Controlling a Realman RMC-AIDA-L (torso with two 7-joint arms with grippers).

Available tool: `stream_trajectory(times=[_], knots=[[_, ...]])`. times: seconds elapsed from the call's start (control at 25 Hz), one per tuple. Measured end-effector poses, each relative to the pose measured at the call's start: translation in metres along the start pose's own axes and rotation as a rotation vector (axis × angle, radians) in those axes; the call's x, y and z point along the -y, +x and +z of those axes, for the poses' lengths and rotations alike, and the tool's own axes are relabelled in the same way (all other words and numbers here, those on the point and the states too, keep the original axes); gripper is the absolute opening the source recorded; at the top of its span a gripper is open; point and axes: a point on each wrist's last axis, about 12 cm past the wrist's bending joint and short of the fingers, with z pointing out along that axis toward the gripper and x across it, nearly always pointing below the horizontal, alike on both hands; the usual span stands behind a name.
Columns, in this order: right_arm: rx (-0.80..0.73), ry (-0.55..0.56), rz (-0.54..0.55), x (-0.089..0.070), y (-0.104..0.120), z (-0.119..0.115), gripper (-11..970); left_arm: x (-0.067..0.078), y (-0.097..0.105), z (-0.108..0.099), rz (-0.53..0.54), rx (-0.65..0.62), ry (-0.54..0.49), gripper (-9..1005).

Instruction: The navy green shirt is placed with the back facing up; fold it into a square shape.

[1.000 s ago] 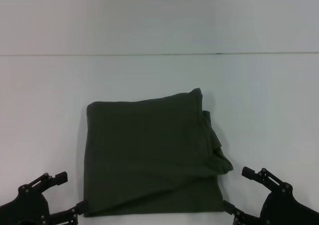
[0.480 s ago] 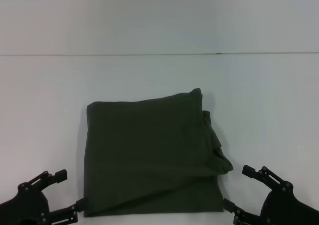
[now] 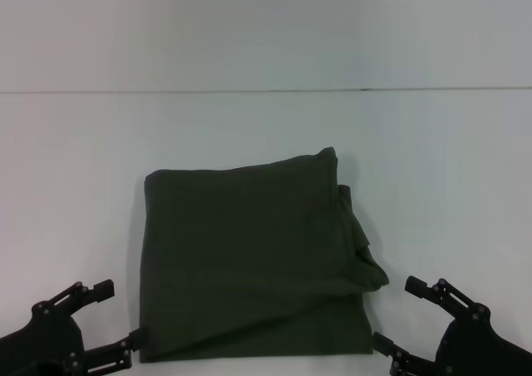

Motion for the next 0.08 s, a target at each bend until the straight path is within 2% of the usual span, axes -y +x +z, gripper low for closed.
stream_trajectory(times=[0.08], knots=[[0.003,-0.001,0.000,-0.0003,-0.0003,-0.0001,946,0.0001,0.0000,0.0002,0.000,0.001,0.001,952]])
